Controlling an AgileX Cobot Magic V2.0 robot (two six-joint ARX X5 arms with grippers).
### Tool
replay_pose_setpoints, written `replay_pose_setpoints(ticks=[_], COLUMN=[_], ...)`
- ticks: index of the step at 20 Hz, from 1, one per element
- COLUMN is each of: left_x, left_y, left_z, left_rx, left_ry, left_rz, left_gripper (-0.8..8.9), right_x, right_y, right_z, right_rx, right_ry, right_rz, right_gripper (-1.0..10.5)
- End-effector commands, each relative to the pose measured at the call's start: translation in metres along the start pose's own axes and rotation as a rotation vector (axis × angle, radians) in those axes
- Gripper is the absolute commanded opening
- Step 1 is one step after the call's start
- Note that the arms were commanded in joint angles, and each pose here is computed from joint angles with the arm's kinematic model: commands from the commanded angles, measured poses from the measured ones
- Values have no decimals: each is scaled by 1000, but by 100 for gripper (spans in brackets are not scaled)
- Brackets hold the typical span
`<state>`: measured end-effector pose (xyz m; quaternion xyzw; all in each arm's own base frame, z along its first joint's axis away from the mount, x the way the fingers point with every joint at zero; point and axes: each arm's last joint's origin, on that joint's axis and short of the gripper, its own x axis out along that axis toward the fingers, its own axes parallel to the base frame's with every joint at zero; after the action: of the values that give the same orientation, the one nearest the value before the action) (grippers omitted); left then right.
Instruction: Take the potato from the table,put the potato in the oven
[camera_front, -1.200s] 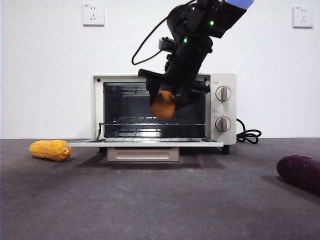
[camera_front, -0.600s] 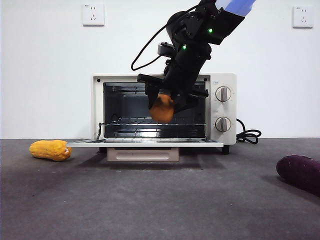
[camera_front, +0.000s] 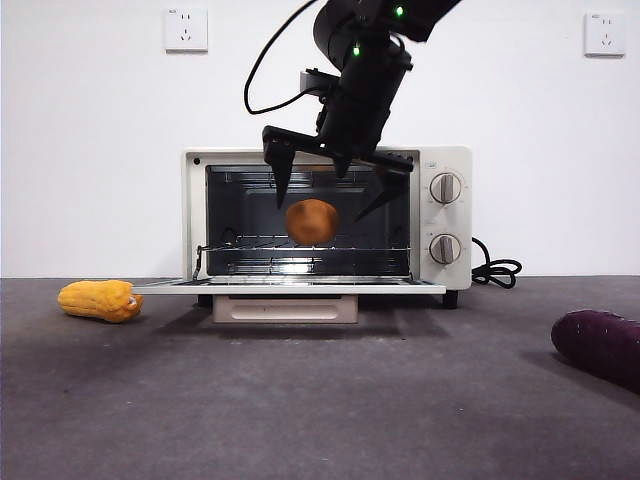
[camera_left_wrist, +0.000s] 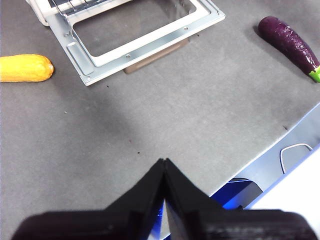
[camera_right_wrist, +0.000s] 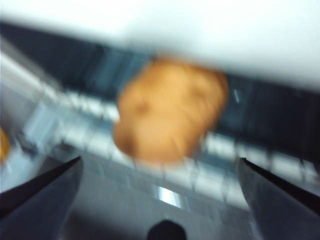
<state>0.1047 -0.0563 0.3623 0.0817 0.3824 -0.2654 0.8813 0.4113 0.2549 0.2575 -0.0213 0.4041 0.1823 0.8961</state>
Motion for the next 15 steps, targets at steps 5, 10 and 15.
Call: replay_pose_setpoints(ticks=[5,10,15], left_x=[13,33,67], left_y=[2,4,20], left_z=[7,25,41], left_rx=[-8,-26,-81], left_ry=[22,-16,18], left_rz=[7,0,42], left_gripper=[-6,-6,-6], right_x=[-51,-155,-270], right_y=[17,27,14], right_z=[-11,-6,-22], right_rx=[-131,-183,-230], right_ry=[180,114,12], right_rz=[-4,4,-7], right_gripper=[236,72,22])
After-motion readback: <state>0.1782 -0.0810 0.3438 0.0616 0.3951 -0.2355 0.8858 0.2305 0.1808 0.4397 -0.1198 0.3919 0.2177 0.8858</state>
